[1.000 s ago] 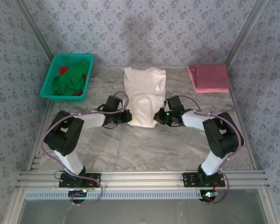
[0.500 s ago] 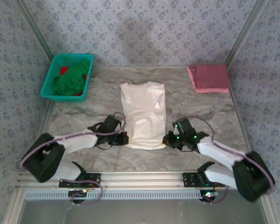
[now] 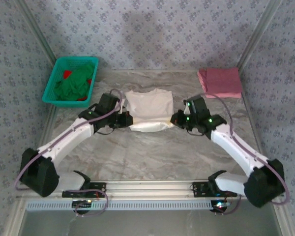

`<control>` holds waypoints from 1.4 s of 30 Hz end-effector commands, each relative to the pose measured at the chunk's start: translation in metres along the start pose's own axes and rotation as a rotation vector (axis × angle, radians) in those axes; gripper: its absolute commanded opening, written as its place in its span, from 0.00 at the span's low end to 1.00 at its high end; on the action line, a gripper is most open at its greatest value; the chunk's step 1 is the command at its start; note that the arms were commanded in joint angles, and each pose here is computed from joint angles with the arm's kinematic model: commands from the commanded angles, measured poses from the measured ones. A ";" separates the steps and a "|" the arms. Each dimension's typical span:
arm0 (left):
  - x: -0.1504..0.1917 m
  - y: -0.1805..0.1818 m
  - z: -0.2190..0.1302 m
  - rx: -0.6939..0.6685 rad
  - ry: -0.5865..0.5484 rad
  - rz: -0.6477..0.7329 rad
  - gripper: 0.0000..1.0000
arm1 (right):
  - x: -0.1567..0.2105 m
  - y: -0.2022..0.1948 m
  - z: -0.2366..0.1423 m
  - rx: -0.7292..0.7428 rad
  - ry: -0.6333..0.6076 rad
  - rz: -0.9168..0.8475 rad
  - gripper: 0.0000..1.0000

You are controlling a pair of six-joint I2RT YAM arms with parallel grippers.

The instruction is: Fold and stack the t-shirts

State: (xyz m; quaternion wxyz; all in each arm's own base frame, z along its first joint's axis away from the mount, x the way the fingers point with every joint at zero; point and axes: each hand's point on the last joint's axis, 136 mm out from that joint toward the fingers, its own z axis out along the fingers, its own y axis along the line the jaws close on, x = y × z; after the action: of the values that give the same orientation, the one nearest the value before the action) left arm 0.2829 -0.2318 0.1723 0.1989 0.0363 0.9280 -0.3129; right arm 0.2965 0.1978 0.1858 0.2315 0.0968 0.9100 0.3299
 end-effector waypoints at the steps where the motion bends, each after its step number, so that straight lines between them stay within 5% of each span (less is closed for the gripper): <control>1: -0.031 -0.003 -0.002 0.008 -0.024 0.010 0.00 | -0.045 0.012 0.004 0.019 -0.065 -0.087 0.00; 8: -0.095 0.017 0.015 -0.037 -0.024 0.013 0.00 | -0.121 0.027 0.045 0.027 -0.103 -0.090 0.00; 12: -0.141 0.040 0.032 -0.061 -0.030 -0.001 0.21 | -0.157 0.022 0.085 0.031 -0.089 -0.046 0.01; 15: -0.175 0.066 0.049 -0.112 -0.020 -0.035 0.51 | -0.191 0.027 0.124 -0.020 -0.066 0.011 0.29; 18: -0.203 0.094 0.051 -0.225 -0.067 -0.074 0.54 | -0.228 0.041 0.150 -0.077 -0.061 0.047 0.29; 21: -0.220 0.069 0.029 -0.211 -0.158 -0.070 0.54 | -0.245 0.059 0.150 -0.139 -0.048 0.052 0.29; 26: -0.177 0.021 0.019 -0.206 -0.267 0.032 0.53 | -0.206 0.067 0.124 -0.166 -0.068 -0.088 0.31; 29: -0.148 0.003 0.047 -0.095 -0.296 0.033 0.49 | -0.169 0.052 0.129 -0.195 -0.028 -0.104 0.04; 31: -0.134 -0.001 0.075 -0.068 -0.279 0.048 0.48 | -0.149 0.035 0.143 -0.189 0.018 -0.085 0.00; 37: -0.102 0.030 0.165 -0.055 -0.164 0.003 0.44 | -0.116 -0.017 0.199 -0.146 0.101 -0.029 0.00; 42: -0.069 0.071 0.197 -0.126 -0.086 -0.022 0.43 | -0.092 -0.058 0.226 -0.088 0.119 0.004 0.00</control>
State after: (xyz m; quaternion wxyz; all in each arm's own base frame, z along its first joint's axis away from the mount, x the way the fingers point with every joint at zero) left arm 0.4355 -0.2951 0.0425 0.2540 0.0122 0.9291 -0.2684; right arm 0.4860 0.2519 0.0447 0.1733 0.0673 0.9077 0.3761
